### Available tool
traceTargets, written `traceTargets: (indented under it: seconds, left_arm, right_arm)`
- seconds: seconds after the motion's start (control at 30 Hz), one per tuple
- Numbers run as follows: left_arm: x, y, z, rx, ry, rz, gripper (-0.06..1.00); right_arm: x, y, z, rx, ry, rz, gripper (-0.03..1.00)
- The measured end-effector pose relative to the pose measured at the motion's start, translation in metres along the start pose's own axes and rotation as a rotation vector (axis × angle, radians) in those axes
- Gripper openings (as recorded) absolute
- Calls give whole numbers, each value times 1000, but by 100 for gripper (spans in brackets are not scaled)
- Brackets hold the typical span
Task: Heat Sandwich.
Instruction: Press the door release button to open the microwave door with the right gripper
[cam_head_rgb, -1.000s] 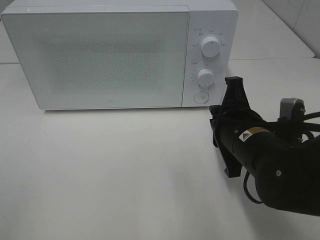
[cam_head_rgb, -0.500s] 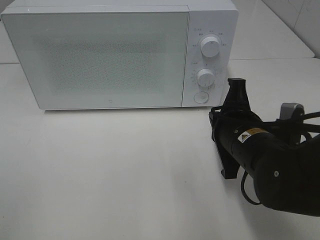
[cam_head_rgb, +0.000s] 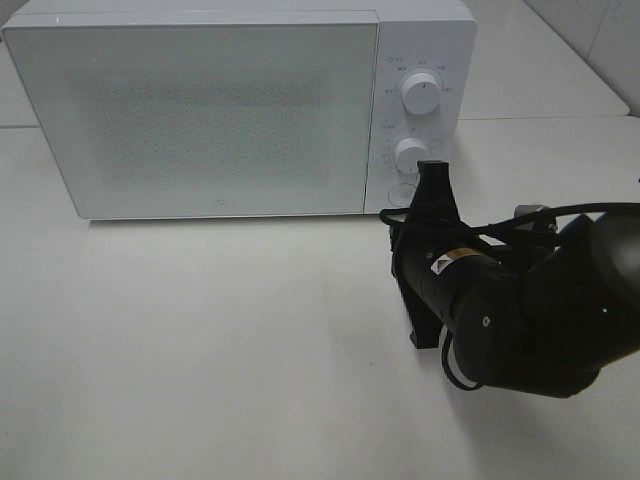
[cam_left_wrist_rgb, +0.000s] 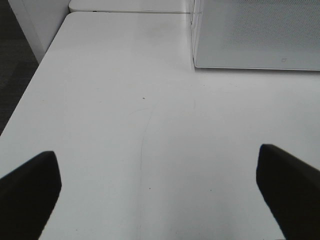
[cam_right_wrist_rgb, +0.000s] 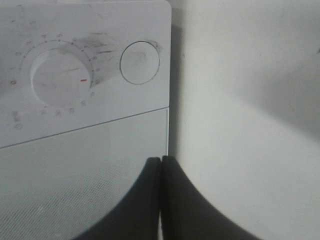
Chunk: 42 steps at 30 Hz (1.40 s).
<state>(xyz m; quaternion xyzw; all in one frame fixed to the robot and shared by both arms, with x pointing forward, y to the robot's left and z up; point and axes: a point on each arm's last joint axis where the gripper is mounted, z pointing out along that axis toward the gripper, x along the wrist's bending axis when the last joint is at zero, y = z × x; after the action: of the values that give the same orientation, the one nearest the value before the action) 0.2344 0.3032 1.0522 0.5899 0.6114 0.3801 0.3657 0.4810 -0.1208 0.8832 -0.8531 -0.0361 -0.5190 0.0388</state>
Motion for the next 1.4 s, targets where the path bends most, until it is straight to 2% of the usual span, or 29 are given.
traceTargets:
  seconds: [0.3, 0.5, 0.9, 1.4]
  left_arm:
    - [0, 0, 0, 0, 0, 0, 99]
    - [0, 0, 0, 0, 0, 0, 99]
    - [0, 0, 0, 0, 0, 0, 99]
    - [0, 0, 0, 0, 0, 0, 99]
  right_arm:
    - [15, 10, 21, -37, 11, 21, 1]
    - [13, 14, 35, -44, -11, 15, 1]
    - [18, 12, 69, -48, 11, 18, 1]
    - [19, 21, 81, -79, 2, 42, 1]
